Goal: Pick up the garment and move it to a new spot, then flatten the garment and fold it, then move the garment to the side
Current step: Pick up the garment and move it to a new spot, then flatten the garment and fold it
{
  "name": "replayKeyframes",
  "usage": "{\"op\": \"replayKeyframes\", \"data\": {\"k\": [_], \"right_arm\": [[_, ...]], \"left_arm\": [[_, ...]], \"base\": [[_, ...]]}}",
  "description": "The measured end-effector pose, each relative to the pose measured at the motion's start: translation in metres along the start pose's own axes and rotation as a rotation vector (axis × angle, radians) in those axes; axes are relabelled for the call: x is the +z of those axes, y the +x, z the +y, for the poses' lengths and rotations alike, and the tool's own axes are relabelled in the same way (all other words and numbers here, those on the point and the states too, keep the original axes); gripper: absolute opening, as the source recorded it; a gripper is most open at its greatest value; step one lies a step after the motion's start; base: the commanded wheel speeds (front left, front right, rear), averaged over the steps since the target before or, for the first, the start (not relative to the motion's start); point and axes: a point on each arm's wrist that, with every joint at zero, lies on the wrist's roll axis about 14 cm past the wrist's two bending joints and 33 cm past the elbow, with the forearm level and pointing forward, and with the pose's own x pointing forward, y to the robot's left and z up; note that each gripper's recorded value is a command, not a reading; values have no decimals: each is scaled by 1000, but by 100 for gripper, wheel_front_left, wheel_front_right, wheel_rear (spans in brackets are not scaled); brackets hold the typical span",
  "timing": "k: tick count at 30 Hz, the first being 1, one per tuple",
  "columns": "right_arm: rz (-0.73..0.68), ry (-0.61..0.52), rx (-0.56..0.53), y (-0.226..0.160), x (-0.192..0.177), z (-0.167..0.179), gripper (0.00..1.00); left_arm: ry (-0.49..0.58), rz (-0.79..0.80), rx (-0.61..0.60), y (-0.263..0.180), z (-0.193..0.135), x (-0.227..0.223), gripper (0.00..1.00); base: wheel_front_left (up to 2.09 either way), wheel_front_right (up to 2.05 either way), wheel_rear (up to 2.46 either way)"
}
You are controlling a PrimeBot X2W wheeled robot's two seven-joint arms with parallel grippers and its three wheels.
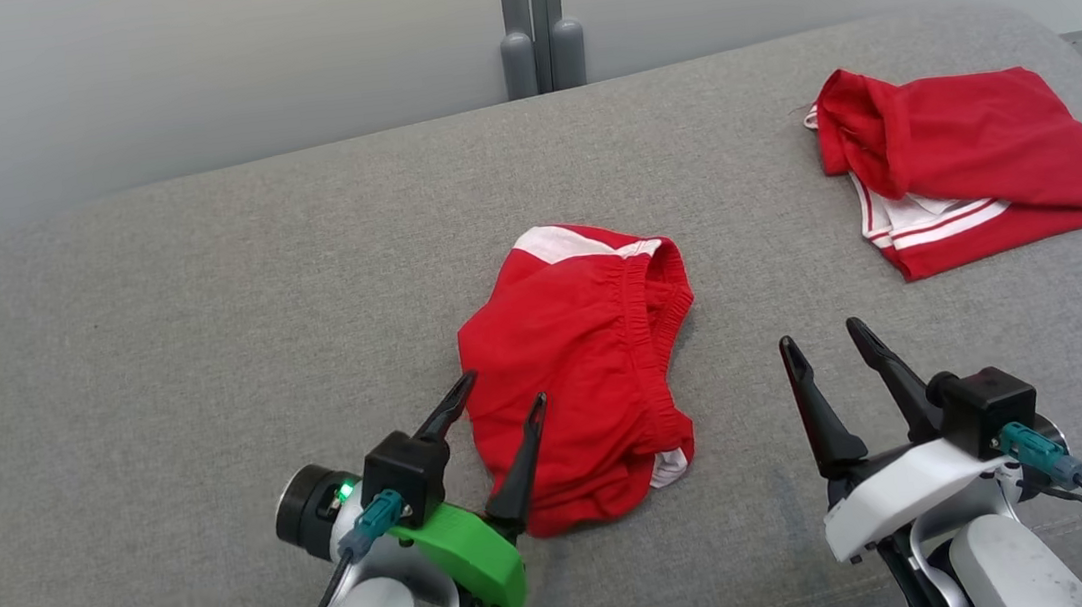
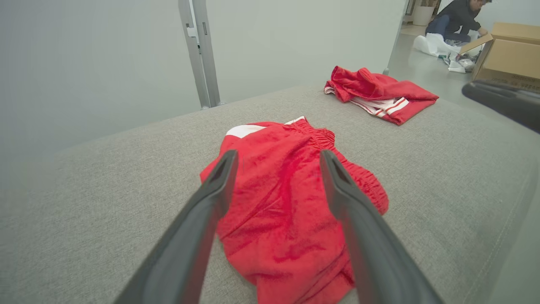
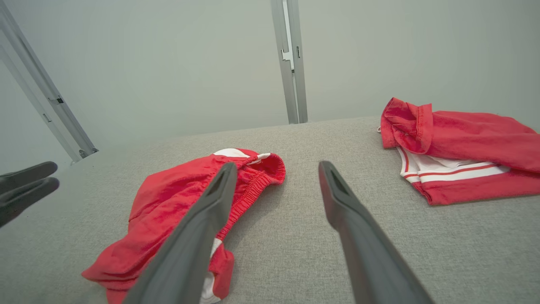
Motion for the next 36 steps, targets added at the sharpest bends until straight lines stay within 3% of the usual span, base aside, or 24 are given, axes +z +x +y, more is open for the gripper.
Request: {"op": "replayKeyframes", "data": {"k": [5, 26, 36], "right_arm": [[-6, 4, 10, 0, 2, 4, 100], [66, 28, 62, -3, -21, 19, 100], [152, 39, 124, -3, -48, 37, 100]], "left_arm": [[15, -58, 77, -12, 11, 12, 100], [70, -212, 618, -114, 117, 44, 100], [55, -180, 687, -135, 132, 31, 100]], "base": [[0, 0, 0], [0, 0, 0], [0, 0, 0]]}}
